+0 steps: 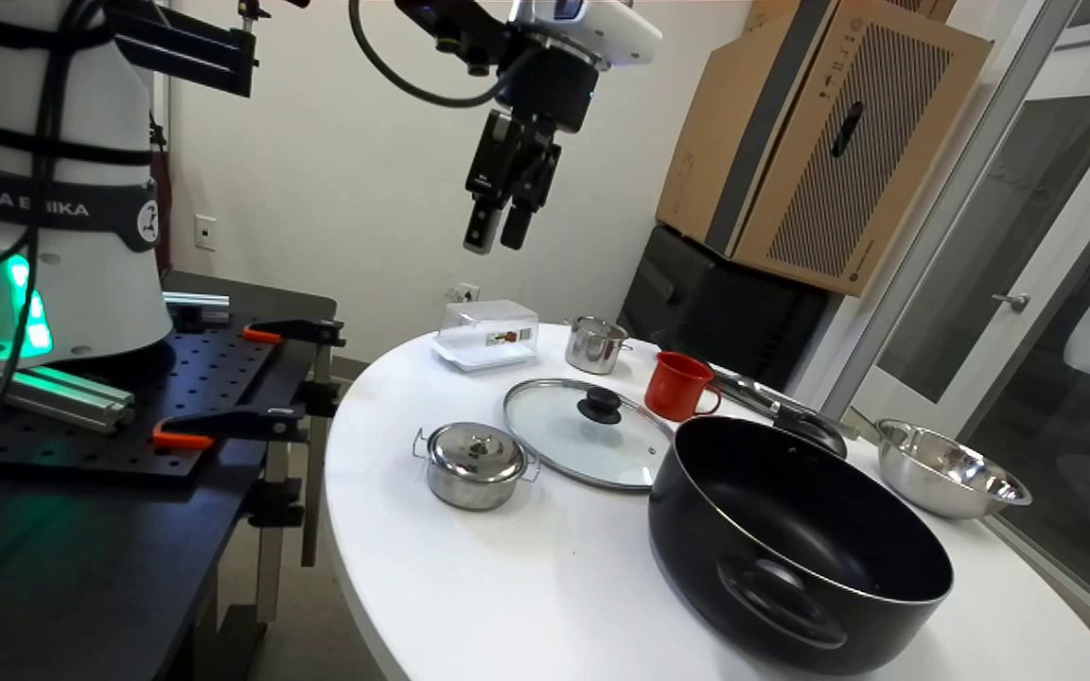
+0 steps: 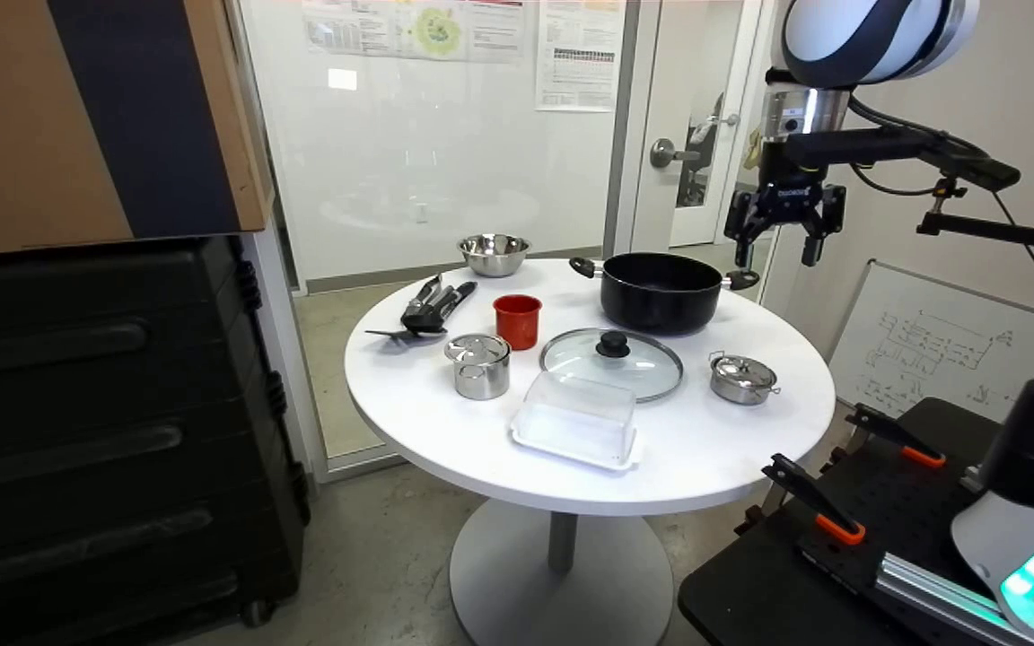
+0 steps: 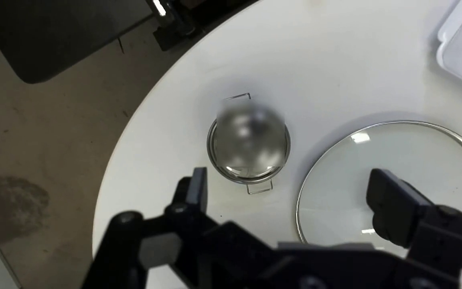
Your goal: Take the lid off the silver pot
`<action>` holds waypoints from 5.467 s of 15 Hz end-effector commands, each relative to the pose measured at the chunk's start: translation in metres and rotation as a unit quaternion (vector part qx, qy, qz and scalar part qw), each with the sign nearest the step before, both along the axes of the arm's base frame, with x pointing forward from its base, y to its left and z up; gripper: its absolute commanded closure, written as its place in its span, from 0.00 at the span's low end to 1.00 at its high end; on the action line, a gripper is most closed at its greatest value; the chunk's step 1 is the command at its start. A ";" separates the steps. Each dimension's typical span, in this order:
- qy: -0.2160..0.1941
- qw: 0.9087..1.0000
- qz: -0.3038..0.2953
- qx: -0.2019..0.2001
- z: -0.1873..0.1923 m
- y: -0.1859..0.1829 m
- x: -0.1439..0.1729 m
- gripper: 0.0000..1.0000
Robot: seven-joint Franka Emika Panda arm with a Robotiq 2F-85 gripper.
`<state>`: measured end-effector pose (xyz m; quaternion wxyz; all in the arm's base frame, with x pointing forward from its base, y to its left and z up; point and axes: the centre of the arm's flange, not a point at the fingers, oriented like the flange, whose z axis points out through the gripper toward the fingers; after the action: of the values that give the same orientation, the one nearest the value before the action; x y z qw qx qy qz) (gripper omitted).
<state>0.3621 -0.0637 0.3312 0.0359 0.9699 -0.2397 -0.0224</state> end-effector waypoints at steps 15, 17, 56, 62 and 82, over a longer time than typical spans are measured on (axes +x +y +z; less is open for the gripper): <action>-0.038 0.976 -0.194 0.091 -0.055 -0.061 0.014 0.00; -0.039 0.973 -0.211 0.087 -0.067 -0.068 0.015 0.00; -0.028 0.967 -0.248 0.056 -0.181 -0.060 0.030 0.52; -0.034 0.965 -0.252 0.059 -0.175 -0.059 0.033 0.99; -0.029 0.968 -0.240 0.069 -0.168 -0.046 0.027 0.09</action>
<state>0.3957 -0.1160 0.1608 -0.0370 0.8814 -0.4705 -0.0209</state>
